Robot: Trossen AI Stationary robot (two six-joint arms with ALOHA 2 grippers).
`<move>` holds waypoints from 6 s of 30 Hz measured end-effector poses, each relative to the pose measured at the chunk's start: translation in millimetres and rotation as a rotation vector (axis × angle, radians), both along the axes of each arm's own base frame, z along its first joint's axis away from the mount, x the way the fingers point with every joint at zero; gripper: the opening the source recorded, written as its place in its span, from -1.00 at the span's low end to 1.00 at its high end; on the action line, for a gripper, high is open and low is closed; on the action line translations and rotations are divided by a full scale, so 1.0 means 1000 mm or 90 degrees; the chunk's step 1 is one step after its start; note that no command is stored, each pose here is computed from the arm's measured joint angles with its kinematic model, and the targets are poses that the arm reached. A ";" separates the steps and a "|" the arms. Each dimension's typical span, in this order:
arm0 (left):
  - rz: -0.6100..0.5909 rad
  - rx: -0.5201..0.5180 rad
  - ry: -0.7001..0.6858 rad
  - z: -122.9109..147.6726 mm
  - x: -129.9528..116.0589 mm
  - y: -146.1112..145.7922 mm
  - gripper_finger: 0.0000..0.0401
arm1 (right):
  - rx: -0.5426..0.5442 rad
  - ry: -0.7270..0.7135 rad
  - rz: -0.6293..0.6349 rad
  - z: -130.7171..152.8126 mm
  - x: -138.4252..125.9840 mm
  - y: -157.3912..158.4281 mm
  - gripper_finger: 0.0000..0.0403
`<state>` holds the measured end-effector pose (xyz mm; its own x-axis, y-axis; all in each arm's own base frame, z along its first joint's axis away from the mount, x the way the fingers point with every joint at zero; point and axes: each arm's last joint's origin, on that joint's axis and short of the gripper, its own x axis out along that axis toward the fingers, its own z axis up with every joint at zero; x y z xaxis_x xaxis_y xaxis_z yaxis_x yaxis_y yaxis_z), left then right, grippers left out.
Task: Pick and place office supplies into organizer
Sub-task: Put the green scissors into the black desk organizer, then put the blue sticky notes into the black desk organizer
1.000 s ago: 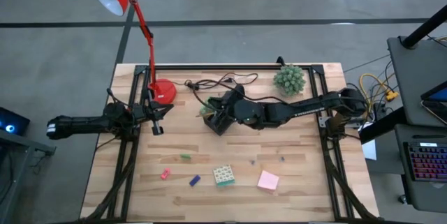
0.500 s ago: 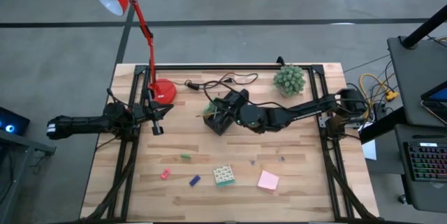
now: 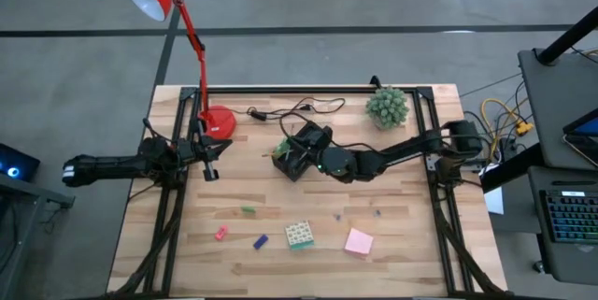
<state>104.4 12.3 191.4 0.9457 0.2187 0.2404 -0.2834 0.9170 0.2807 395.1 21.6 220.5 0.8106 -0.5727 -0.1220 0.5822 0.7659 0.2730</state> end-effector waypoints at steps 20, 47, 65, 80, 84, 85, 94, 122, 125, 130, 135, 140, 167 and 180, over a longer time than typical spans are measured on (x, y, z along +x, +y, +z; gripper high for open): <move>0.000 0.000 0.001 0.000 0.000 0.000 -1.00 | -0.006 0.030 -0.048 -0.030 0.016 -0.010 -0.94; 0.000 0.000 0.001 0.000 0.000 0.000 -1.00 | 0.051 0.017 -0.084 -0.042 0.004 -0.016 -0.94; 0.000 0.000 0.001 0.000 0.000 0.000 -1.00 | 0.007 0.063 -0.076 -0.043 0.008 -0.019 -0.59; 0.000 0.000 0.001 0.000 0.000 0.000 -1.00 | 0.041 0.115 -0.006 -0.044 0.006 -0.016 -0.29; 0.000 0.000 0.000 0.000 0.000 0.000 -1.00 | 0.035 0.129 -0.002 -0.039 0.003 -0.016 -0.24; 0.001 0.000 0.001 0.000 0.000 0.000 -1.00 | 0.032 0.131 -0.001 -0.039 0.003 -0.016 -0.23; 0.000 0.000 0.001 0.000 0.000 0.000 -1.00 | 0.029 0.132 0.003 -0.039 0.003 -0.016 -0.24; 0.000 0.000 0.001 0.000 0.000 0.000 -1.00 | 0.019 0.374 0.036 0.016 0.018 -0.023 -0.26; 0.000 0.000 0.001 0.000 0.000 0.000 -1.00 | 0.014 0.374 0.035 0.018 0.019 -0.025 -0.28; 0.000 0.000 0.001 0.000 0.000 0.000 -1.00 | 0.003 0.380 0.033 0.020 0.020 -0.031 -0.30; 0.000 0.000 0.001 0.000 0.000 0.000 -1.00 | -0.004 0.385 0.036 0.020 0.020 -0.032 -0.33; 0.000 0.000 0.001 0.000 0.000 0.000 -1.00 | 0.003 0.387 0.051 0.020 0.020 -0.031 -0.33; 0.001 0.000 0.001 0.000 0.000 0.000 -1.00 | -0.185 0.451 0.275 0.042 0.011 0.077 -0.51; 0.001 0.000 0.001 0.000 0.000 0.000 -1.00 | -0.314 0.564 0.448 0.030 -0.026 0.150 -0.15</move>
